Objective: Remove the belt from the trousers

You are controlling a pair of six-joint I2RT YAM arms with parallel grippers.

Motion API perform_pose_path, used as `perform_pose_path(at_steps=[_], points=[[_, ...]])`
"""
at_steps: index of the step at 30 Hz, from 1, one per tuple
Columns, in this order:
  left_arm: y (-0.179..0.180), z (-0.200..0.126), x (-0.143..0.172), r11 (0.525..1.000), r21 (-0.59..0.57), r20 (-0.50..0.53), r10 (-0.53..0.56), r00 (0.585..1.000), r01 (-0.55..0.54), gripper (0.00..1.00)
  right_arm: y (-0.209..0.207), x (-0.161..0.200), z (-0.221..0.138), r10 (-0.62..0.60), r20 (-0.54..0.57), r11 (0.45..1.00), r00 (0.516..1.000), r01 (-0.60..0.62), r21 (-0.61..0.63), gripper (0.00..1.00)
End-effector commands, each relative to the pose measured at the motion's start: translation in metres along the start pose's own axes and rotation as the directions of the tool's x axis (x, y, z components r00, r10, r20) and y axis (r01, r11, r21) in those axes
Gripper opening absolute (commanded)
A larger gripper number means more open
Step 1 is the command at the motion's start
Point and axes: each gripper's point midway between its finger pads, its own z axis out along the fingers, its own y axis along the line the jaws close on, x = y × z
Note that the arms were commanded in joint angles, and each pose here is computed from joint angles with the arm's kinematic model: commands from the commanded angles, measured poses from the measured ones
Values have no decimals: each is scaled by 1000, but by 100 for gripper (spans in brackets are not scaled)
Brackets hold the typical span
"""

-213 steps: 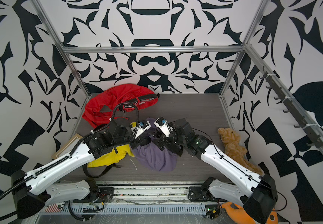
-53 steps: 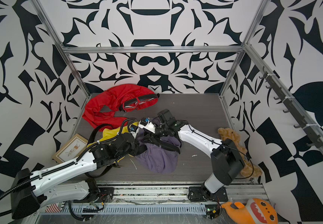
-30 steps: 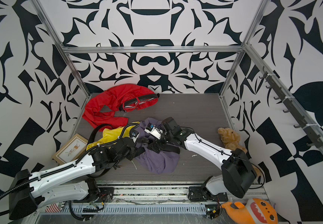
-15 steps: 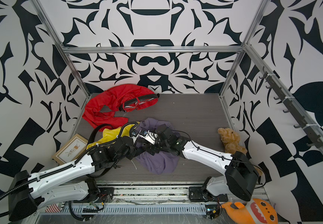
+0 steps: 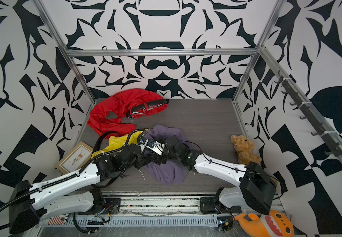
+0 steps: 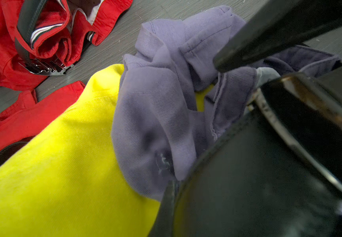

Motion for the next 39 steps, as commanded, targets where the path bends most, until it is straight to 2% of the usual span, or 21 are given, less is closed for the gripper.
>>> perform_pose_path(at_steps=[1, 13, 21, 24, 25, 27, 34, 39], points=[[-3, -10, -23, 999, 29, 68, -45, 997, 43, 0, -2, -31, -8, -16, 98, 1000, 995, 16, 1, 77], [-4, -11, -26, 998, 34, 76, -49, 996, 46, 0, -7, -21, -8, -36, 46, 999, 998, 35, 30, 61], [-5, -12, -25, 998, 42, 69, -56, 996, 54, 0, -12, -29, -13, -30, 79, 998, 996, 25, 63, 43], [-5, -10, -23, 998, 40, 63, -56, 996, 54, 0, -14, -28, -15, -22, 80, 998, 997, 17, 63, 30], [-4, -10, -21, 998, 36, 60, -58, 997, 55, 0, -15, -28, -17, -15, 77, 998, 997, 10, 61, 22], [-3, -9, -18, 998, 28, 50, -56, 997, 55, 0, -19, -26, -23, 4, 73, 998, 997, -9, 68, 0], [6, -3, -1, 997, -21, 24, -76, 997, 77, 0, -38, -15, -48, 81, 45, 992, 996, -85, 90, 0], [16, -7, 1, 993, -68, 46, -97, 994, 100, 0, -47, 4, -58, 146, -29, 986, 989, -143, 91, 0]])
